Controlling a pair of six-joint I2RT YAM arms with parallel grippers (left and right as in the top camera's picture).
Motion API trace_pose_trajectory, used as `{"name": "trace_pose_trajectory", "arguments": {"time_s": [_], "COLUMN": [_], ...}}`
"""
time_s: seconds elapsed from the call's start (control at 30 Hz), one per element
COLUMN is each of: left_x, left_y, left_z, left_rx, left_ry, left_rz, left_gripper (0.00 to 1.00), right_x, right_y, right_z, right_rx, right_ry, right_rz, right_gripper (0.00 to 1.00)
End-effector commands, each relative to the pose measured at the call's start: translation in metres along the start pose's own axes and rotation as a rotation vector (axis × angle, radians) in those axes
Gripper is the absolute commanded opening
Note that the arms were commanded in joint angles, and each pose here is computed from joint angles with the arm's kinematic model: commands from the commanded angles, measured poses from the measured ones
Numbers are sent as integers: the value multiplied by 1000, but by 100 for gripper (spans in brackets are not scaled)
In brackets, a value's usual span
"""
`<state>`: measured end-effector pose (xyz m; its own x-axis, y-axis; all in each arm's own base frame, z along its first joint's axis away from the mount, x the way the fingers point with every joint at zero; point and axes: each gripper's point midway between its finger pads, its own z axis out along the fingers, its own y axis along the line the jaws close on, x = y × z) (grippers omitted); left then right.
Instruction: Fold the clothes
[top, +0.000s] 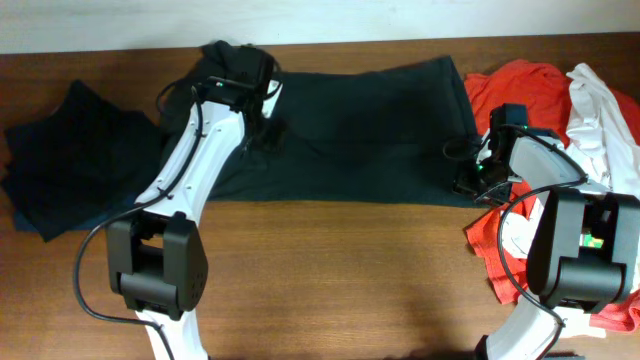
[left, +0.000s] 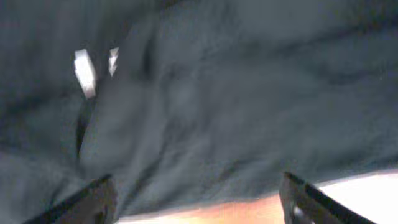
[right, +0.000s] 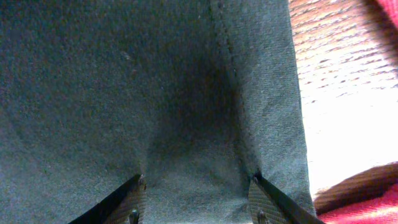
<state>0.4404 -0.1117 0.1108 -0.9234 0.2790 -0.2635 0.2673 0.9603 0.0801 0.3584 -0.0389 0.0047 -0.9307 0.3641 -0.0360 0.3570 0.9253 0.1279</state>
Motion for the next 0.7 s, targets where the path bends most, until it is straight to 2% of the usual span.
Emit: {"name": "trace_pose_trajectory", "arguments": {"time_s": [0.0,0.1,0.2,0.37,0.53,0.6,0.67], "left_x": [33,54,71,103,114,116,111], "left_y": [56,93,105,104,119,124,119], "left_z": [3,7,22,66,95,98,96], "left_rx": [-121,-120,-30,-12,-32,-12,44], "left_ry": [122,175,208,240,185,173,159], "left_rz": [-215,-433,-522,-550,-591,-615,-584], "left_gripper": [84,84,84,81,81,80,79], "right_x": [4,4,5,8,10,11,9], "right_y": [-3,-3,-3,-4,-4,-4,-3], "right_z": [3,3,3,3,2,2,-5], "right_rx": [1,2,2,5,7,5,0], "right_ry": [14,16,20,32,41,42,25], "right_rz": [12,12,13,14,15,15,13], "right_gripper": [56,57,57,58,58,49,49]}}
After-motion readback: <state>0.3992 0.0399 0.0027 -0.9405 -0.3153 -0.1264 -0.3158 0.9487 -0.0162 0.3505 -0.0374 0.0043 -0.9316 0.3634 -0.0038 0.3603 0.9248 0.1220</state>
